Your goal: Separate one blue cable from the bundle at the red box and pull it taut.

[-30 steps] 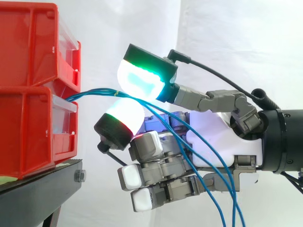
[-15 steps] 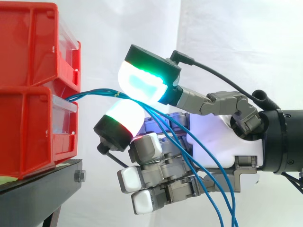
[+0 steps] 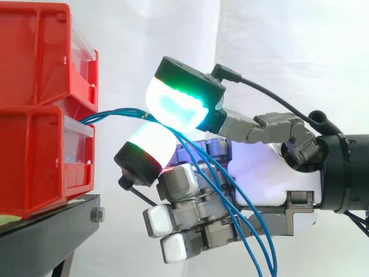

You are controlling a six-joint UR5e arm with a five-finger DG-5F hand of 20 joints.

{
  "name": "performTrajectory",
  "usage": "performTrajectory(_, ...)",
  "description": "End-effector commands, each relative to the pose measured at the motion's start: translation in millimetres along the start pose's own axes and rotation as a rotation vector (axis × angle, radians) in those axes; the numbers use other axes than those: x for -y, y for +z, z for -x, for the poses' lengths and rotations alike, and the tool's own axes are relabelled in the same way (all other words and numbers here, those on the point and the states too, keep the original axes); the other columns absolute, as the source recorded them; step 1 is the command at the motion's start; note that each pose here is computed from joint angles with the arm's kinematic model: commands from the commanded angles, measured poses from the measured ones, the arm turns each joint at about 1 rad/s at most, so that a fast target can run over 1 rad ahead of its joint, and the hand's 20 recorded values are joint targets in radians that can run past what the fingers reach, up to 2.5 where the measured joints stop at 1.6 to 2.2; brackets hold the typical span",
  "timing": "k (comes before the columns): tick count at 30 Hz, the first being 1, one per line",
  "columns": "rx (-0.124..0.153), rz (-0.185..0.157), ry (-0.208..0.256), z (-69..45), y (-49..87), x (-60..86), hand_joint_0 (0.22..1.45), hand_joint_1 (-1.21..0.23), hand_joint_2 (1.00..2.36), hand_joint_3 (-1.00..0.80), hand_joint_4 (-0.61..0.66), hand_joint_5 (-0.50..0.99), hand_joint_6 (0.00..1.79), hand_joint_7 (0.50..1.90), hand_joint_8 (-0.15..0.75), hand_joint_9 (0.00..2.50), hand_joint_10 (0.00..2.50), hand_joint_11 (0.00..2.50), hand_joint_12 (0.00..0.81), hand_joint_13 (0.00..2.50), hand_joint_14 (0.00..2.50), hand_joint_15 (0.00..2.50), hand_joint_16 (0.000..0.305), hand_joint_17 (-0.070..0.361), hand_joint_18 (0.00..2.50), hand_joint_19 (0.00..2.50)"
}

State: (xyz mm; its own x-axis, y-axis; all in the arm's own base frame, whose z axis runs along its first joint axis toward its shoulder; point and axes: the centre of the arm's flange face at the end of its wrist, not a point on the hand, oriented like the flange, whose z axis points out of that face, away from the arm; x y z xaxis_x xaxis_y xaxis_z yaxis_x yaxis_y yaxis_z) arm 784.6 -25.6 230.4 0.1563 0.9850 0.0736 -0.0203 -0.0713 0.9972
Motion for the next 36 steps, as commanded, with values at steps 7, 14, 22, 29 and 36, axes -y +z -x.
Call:
performTrajectory(7,0.000,0.000,0.000,0.0,0.0,0.1,0.66,-0.89,1.00,-0.50,-0.13,-0.10,0.88,1.38,0.301,1.16,0.03,1.00,0.376,0.98,0.02,0.61,0.043,0.097,0.76,0.67)
performTrajectory(14,0.000,0.001,0.000,-0.2,0.3,-0.6,0.61,-0.86,1.01,-0.32,-0.23,-0.09,0.84,1.15,0.260,1.09,0.02,0.67,0.374,0.97,0.02,0.56,0.046,0.104,0.78,0.73)
performTrajectory(22,0.000,0.001,0.000,-0.2,0.3,-0.6,0.58,-0.59,1.02,-0.30,-0.07,-0.06,0.67,1.40,0.277,1.01,0.02,0.66,0.391,0.92,0.02,0.58,0.049,0.110,0.75,0.77)
performTrajectory(29,0.000,0.001,0.002,-0.2,0.3,-0.6,0.58,-0.60,1.02,-0.20,0.01,-0.09,0.66,1.39,0.301,0.98,0.03,0.74,0.406,0.91,0.02,0.58,0.050,0.112,0.74,0.77)
performTrajectory(36,0.000,0.001,0.002,-0.2,0.3,-0.6,0.62,-0.83,1.02,-0.27,0.09,-0.17,0.81,1.30,0.321,0.92,0.03,0.89,0.413,0.87,0.02,0.59,0.052,0.118,0.73,0.72)
